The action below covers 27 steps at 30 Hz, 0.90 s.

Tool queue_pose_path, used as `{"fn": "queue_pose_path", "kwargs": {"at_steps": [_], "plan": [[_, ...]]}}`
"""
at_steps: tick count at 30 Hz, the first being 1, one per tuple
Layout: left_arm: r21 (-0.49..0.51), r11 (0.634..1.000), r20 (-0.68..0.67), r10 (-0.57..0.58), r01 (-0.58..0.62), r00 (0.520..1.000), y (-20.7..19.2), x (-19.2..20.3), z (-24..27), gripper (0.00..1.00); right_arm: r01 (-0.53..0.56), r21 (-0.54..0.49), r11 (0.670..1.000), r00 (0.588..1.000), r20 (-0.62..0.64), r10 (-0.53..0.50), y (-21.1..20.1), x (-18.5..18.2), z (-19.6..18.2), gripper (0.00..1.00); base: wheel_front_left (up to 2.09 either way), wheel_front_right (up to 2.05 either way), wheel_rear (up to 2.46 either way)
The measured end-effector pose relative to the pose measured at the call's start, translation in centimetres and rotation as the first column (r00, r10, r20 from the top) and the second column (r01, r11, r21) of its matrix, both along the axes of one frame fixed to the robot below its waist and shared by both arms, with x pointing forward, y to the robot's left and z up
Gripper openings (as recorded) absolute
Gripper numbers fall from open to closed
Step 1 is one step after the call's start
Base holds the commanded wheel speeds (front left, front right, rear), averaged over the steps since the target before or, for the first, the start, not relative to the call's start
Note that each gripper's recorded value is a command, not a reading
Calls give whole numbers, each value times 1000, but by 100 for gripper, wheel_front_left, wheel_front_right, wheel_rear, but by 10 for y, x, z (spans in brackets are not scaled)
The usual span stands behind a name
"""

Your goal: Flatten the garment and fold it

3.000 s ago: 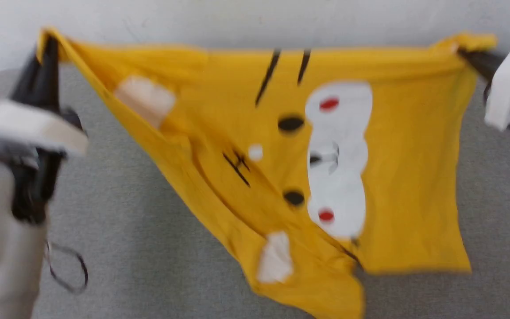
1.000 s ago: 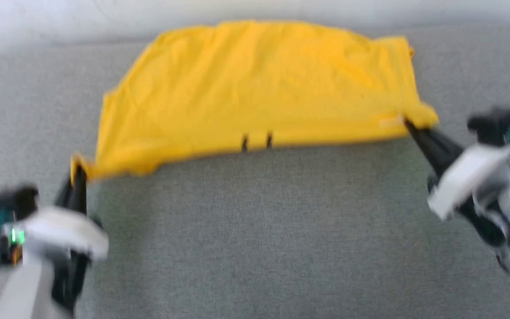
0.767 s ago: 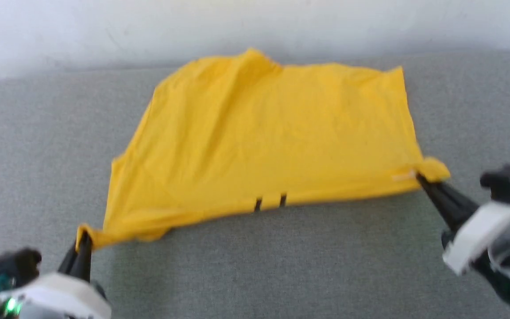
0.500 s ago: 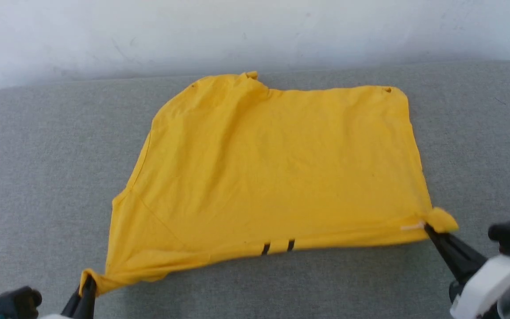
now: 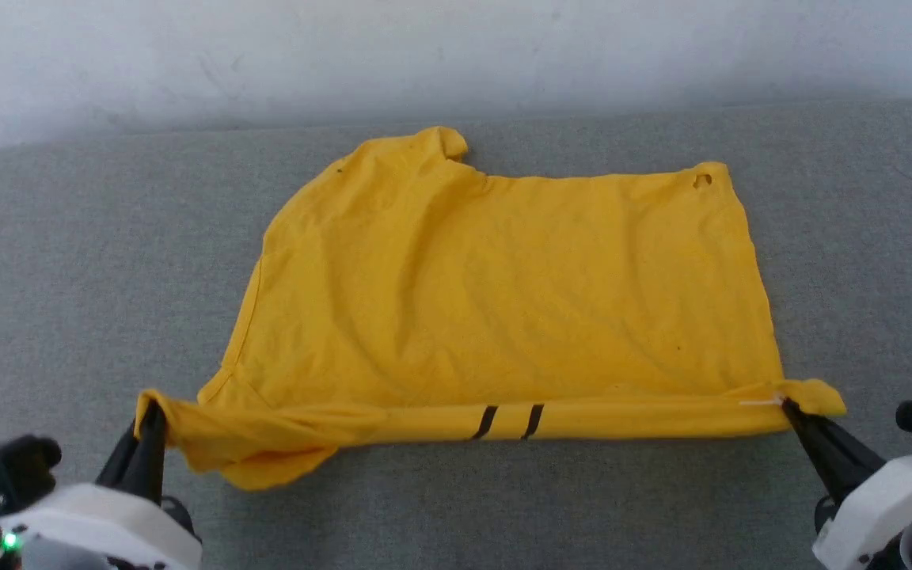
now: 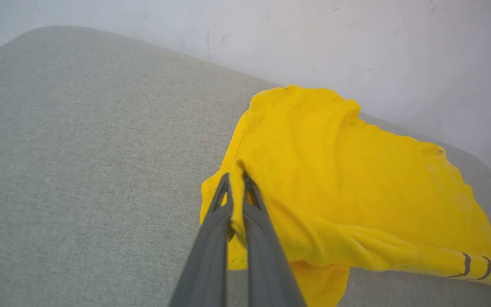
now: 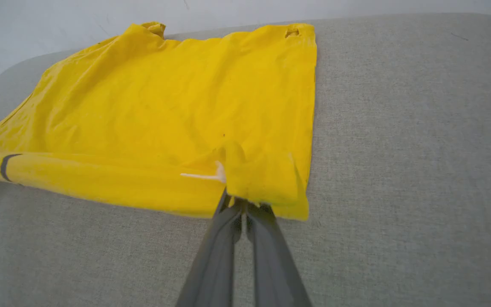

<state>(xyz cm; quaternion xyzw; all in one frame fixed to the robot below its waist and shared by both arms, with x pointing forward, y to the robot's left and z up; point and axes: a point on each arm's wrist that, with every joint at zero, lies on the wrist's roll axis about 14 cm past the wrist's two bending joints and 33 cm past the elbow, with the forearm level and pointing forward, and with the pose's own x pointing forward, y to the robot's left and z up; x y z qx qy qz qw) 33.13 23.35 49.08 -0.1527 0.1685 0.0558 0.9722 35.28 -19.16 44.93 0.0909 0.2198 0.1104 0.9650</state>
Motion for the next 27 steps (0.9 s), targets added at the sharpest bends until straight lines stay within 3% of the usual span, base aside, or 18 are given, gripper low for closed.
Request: {"fn": "queue_pose_path", "kwargs": {"at_steps": [8,18,19,21,22,23,24,25,26,27], "plan": [[49,994,123,-100,95,987,-14,77,10,0,13,-30,999,1000,18,-12,0,42,-6,0,0,0,0],[18,994,90,-113,111,990,-25,131,-30,0,-9,-61,998,999,-35,7,6,76,-38,0,0,0,0],[15,994,84,-111,110,990,-26,133,-35,0,-9,-60,998,999,-33,7,7,78,-40,10,0,0,0],[2,994,62,-106,106,992,-26,135,-47,0,-7,-61,998,1000,-21,6,7,82,-43,60,0,0,0],[-5,994,55,-107,108,993,-28,136,-52,0,-9,-63,998,1000,-20,8,8,84,-46,100,0,0,0],[-16,994,51,-110,111,993,-30,137,-56,0,-10,-64,998,1000,-19,8,9,84,-48,100,0,0,0],[-35,992,44,-116,118,992,-32,136,-59,4,-12,-65,998,1000,-19,11,10,84,-49,100,0,0,0],[-50,991,37,-124,126,992,-36,135,-63,37,-13,-65,998,1000,-14,12,10,83,-50,100,0,0,0],[-63,990,39,-125,127,991,-38,135,-64,64,-16,-65,998,1000,-4,16,12,83,-50,100,0,0,0],[-68,990,40,-124,126,992,-38,134,-64,100,-20,-64,998,1000,7,20,13,82,-49,100,0,0,0]]}}
